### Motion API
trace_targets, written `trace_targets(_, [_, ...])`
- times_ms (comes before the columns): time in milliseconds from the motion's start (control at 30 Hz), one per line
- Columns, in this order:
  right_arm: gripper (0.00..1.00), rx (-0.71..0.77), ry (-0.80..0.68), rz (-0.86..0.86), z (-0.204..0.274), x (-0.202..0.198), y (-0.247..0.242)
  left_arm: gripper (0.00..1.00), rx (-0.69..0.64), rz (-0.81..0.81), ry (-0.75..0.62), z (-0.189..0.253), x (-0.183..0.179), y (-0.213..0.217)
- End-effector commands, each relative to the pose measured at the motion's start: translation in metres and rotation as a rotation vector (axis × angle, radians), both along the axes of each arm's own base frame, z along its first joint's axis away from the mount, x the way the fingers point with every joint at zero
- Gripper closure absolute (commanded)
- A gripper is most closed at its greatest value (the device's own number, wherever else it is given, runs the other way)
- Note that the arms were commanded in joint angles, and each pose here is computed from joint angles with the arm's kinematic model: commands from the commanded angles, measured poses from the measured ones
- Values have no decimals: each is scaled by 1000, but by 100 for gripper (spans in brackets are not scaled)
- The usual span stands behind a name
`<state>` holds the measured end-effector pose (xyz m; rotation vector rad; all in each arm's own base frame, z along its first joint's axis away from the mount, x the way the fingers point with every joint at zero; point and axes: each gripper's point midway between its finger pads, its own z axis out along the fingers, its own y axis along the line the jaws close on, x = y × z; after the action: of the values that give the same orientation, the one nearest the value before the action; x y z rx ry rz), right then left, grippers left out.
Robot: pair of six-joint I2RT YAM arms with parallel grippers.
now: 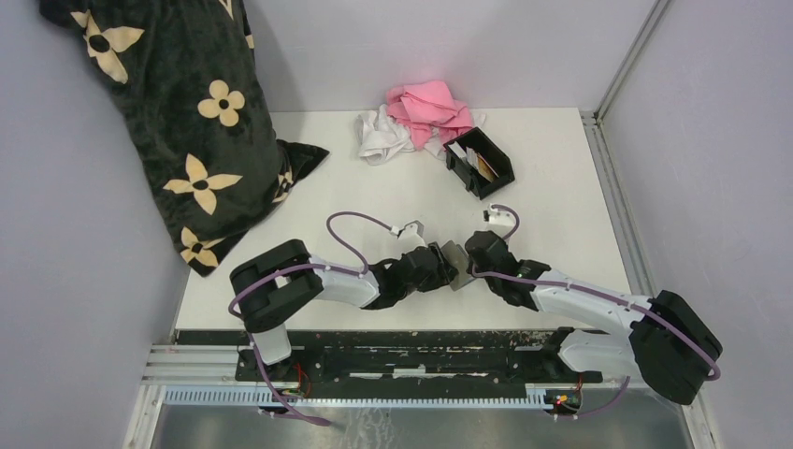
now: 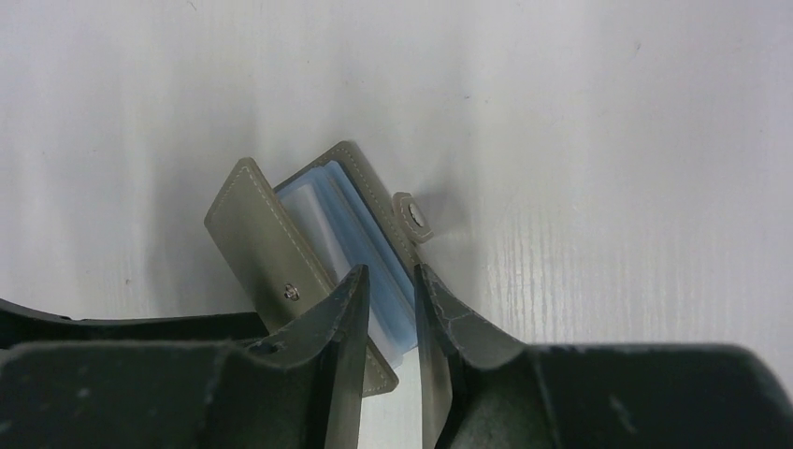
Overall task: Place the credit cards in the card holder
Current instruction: Close the card holder at the center of the board.
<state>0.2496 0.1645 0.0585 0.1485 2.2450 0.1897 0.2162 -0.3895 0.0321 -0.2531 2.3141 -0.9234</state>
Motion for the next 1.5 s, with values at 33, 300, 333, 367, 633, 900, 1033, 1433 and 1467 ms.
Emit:
trace_targets(33, [66, -33, -93, -13, 35, 17, -2, 41, 208, -1, -25, -10, 4, 20])
trace_targets(300, [61, -97, -91, -10, 44, 35, -11, 38, 343, -34, -36, -11, 15, 22])
trace_targets(333, [61, -102, -85, -7, 43, 36, -12, 38, 349, -46, -28, -13, 16, 22])
trace_targets(367, [61, -107, -76, -6, 41, 38, -13, 38, 354, -57, -21, -15, 17, 21])
trace_targets(633, [64, -97, -22, 38, 27, 42, -9, 38, 391, -121, 26, -32, 20, 23])
trace_targets(900, [65, -85, -21, 58, 28, 47, -7, 38, 427, -172, 59, -40, 26, 35])
trace_targets(1033, [65, -94, 2, 70, 24, 52, -6, 38, 433, -187, 72, -41, 27, 41])
trace_targets(1433, [68, -78, 20, 97, 23, 71, 0, 38, 443, -203, 87, -43, 32, 46])
trace_targets(1467, [69, -80, 24, 100, 22, 71, 0, 38, 442, -203, 88, -43, 33, 47])
